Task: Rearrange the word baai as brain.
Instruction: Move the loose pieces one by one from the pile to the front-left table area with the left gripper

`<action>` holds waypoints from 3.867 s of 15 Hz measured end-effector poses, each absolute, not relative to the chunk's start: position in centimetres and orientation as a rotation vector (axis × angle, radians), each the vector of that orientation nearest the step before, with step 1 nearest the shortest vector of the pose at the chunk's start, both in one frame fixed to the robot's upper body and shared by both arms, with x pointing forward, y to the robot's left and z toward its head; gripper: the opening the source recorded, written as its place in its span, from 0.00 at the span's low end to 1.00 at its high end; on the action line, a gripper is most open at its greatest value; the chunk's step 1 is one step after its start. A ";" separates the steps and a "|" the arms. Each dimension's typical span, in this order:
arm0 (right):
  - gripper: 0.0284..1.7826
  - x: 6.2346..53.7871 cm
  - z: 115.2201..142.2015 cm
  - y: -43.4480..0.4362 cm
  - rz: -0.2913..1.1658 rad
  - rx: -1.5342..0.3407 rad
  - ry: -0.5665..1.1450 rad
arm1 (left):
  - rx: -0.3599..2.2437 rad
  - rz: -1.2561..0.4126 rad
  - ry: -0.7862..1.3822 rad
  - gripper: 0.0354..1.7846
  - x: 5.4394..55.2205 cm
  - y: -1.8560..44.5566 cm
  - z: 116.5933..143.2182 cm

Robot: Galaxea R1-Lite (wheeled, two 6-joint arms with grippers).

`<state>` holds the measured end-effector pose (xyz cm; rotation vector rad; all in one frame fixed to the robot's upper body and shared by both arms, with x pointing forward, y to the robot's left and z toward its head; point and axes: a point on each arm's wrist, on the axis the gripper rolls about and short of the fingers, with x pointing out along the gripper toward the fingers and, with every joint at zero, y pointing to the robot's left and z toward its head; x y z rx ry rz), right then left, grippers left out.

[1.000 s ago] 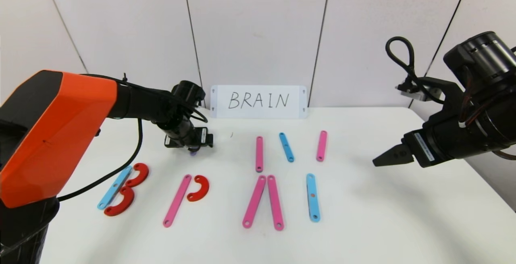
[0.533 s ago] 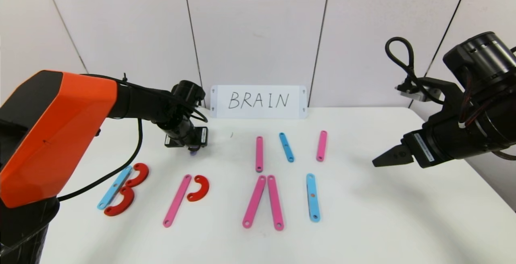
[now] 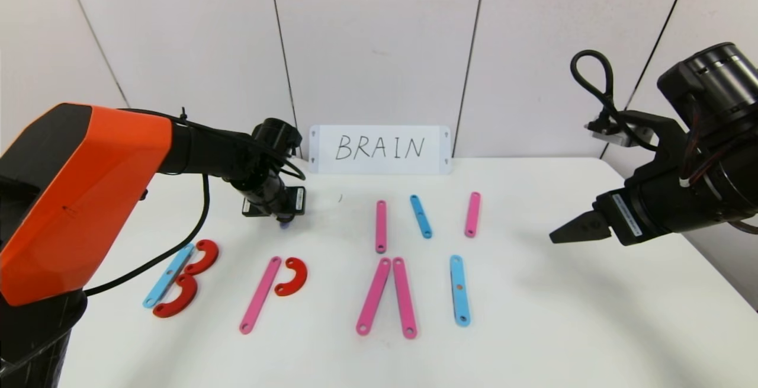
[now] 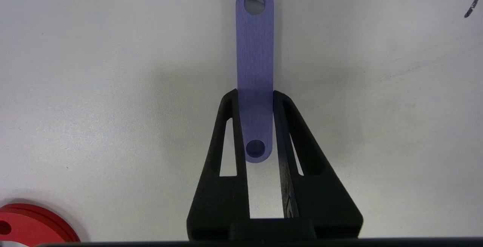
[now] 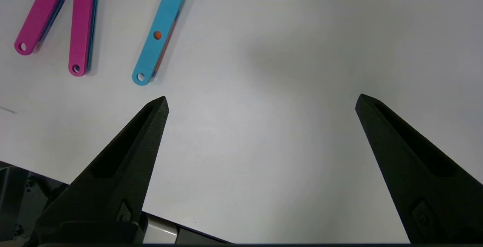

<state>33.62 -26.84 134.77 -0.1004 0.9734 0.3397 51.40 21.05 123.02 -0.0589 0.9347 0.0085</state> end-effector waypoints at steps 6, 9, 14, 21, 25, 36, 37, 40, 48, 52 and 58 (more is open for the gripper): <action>0.97 33.6 134.8 -26.8 0.339 -0.100 0.973 | -0.104 0.019 0.910 0.13 50.5 21.1 124.9; 0.97 33.6 134.8 -26.8 0.340 -0.099 0.972 | -0.176 0.036 0.922 0.13 48.4 20.2 127.3; 0.97 33.1 135.0 -26.7 0.351 -0.104 0.964 | -0.376 0.180 1.007 0.13 43.7 19.1 130.3; 0.97 31.8 135.4 -26.2 0.385 -0.121 0.946 | -0.353 0.343 1.140 0.13 36.9 17.1 129.9; 0.97 31.5 135.6 -26.2 0.389 -0.123 0.937 | -0.353 0.334 1.181 0.13 34.0 15.6 129.2; 0.97 31.6 135.4 -26.0 0.393 -0.124 0.944 | -0.361 0.309 1.233 0.13 31.7 15.2 127.0; 0.97 31.6 135.4 -26.0 0.393 -0.124 0.944 | -0.359 0.310 1.235 0.13 31.7 15.2 126.9; 0.97 31.7 135.4 -26.0 0.394 -0.124 0.946 | -0.372 0.320 1.249 0.13 31.6 15.3 126.6; 0.97 31.6 135.3 -25.9 0.399 -0.128 0.950 | -0.380 0.333 1.253 0.13 32.2 14.9 125.2; 0.97 31.7 135.2 -25.8 0.402 -0.129 0.954 | -0.373 0.348 1.259 0.13 32.4 14.9 124.7; 0.97 31.7 135.1 -25.8 0.401 -0.130 0.958 | -0.370 0.344 1.253 0.13 33.1 14.6 124.0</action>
